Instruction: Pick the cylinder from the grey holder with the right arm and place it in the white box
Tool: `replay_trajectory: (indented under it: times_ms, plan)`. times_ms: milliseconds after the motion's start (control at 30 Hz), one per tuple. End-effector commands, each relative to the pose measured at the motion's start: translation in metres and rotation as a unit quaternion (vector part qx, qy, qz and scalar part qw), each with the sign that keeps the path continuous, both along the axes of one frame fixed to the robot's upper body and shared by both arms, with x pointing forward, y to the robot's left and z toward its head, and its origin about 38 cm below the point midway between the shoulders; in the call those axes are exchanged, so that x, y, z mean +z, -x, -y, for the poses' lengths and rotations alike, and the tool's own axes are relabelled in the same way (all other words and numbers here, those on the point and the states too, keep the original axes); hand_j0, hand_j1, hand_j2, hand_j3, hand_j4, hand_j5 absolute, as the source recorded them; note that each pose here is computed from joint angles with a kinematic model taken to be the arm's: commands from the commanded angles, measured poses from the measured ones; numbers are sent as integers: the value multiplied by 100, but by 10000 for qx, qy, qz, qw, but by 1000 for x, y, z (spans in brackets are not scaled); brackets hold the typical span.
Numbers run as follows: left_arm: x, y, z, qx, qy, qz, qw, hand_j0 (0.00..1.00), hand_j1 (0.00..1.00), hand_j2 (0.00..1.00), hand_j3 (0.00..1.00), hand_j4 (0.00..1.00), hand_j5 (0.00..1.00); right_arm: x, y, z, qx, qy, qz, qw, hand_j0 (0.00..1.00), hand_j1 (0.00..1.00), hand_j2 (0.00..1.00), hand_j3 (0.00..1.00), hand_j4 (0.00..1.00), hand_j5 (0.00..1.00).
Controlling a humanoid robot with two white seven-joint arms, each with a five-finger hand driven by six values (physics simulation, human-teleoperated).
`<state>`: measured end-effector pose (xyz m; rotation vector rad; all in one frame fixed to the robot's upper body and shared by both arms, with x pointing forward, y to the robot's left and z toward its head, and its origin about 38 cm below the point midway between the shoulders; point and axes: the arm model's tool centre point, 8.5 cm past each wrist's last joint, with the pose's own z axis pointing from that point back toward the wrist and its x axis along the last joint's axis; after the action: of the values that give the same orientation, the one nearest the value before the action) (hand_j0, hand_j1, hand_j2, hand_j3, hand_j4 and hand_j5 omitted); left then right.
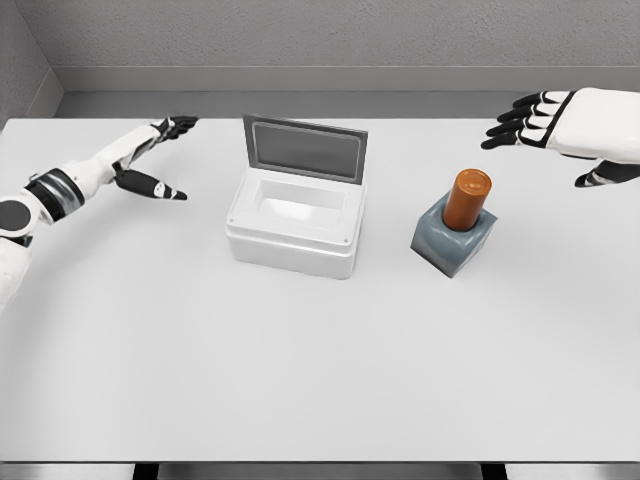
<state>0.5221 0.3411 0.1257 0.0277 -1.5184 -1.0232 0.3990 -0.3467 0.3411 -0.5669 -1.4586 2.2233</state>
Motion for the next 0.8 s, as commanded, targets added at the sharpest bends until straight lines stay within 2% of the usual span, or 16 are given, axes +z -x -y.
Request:
replay_trajectory:
  times_ms: [0, 67, 100, 133, 167, 233, 267, 333, 433, 467, 533, 567, 633, 700, 733, 767]
  plan:
    - [4, -3, 0, 117, 303, 29, 9995, 100, 100, 100, 100, 100, 100, 1, 1, -2, 29, -47, 10, 10000, 100, 100, 100, 100, 100, 100]
    - [3, -3, 3, 108, 332, 24, 9994, 100, 100, 100, 100, 100, 100, 1, -3, -17, 208, -161, 30, 9996, 100, 100, 100, 100, 100, 100]
    - [3, -3, 1, 128, 330, 17, 9994, 100, 100, 100, 100, 100, 100, 2, -4, -22, 239, -392, -53, 9989, 100, 100, 100, 100, 100, 100]
    - [4, -3, 0, 154, 355, 28, 9992, 100, 100, 100, 100, 100, 100, -1, -4, -26, 287, -393, -103, 9988, 100, 100, 100, 100, 100, 100]
    - [7, -4, -3, 216, 418, 78, 9989, 100, 100, 100, 100, 100, 100, -6, -6, -32, 363, -334, -192, 9986, 100, 100, 100, 100, 100, 100]
    - [8, -5, -4, 210, 417, 83, 9989, 100, 100, 100, 100, 100, 100, -22, -4, -34, 396, 95, -548, 9977, 100, 100, 100, 100, 100, 100]
    - [9, -4, -4, 169, 401, 63, 9990, 100, 100, 100, 100, 100, 100, -26, -4, -35, 409, 214, -636, 9969, 100, 100, 100, 100, 100, 100]
    - [8, -3, -3, 18, 353, -39, 9994, 100, 100, 100, 100, 100, 100, -25, -5, -35, 402, 330, -669, 9964, 100, 100, 100, 100, 100, 100]
    - [9, -3, 1, -109, 318, -102, 9994, 100, 100, 100, 100, 100, 100, -8, -8, -35, 397, 276, -456, 9978, 100, 100, 100, 100, 100, 100]
    - [8, -3, 1, -109, 314, -111, 9994, 100, 100, 100, 100, 100, 100, -7, -8, -37, 420, 267, -452, 9977, 100, 100, 100, 100, 100, 100]
    - [8, -4, 2, -125, 304, -122, 9994, 100, 100, 100, 100, 100, 100, -5, -17, -58, 633, 374, -437, 9963, 100, 100, 100, 100, 100, 100]
    - [8, -4, 3, -134, 294, -129, 9994, 100, 100, 100, 100, 100, 100, -6, -19, -66, 732, 485, -459, 9951, 100, 100, 100, 100, 100, 100]
    - [18, -10, 4, -112, 272, -101, 9995, 100, 100, 100, 100, 100, 100, -10, -22, -69, 740, 637, -533, 9938, 100, 100, 100, 100, 100, 100]
    - [17, -10, 4, -97, 295, -104, 9995, 100, 100, 100, 100, 100, 100, -13, -26, -75, 782, 668, -584, 9930, 100, 100, 100, 100, 100, 100]
    - [19, -11, 3, -72, 330, -85, 9994, 100, 100, 100, 100, 100, 100, -24, -30, -69, 673, 675, -747, 9926, 100, 100, 100, 100, 100, 100]
    - [18, -10, 2, -64, 332, -91, 9994, 100, 100, 100, 100, 100, 100, -26, -30, -68, 659, 644, -791, 9926, 100, 100, 100, 100, 100, 100]
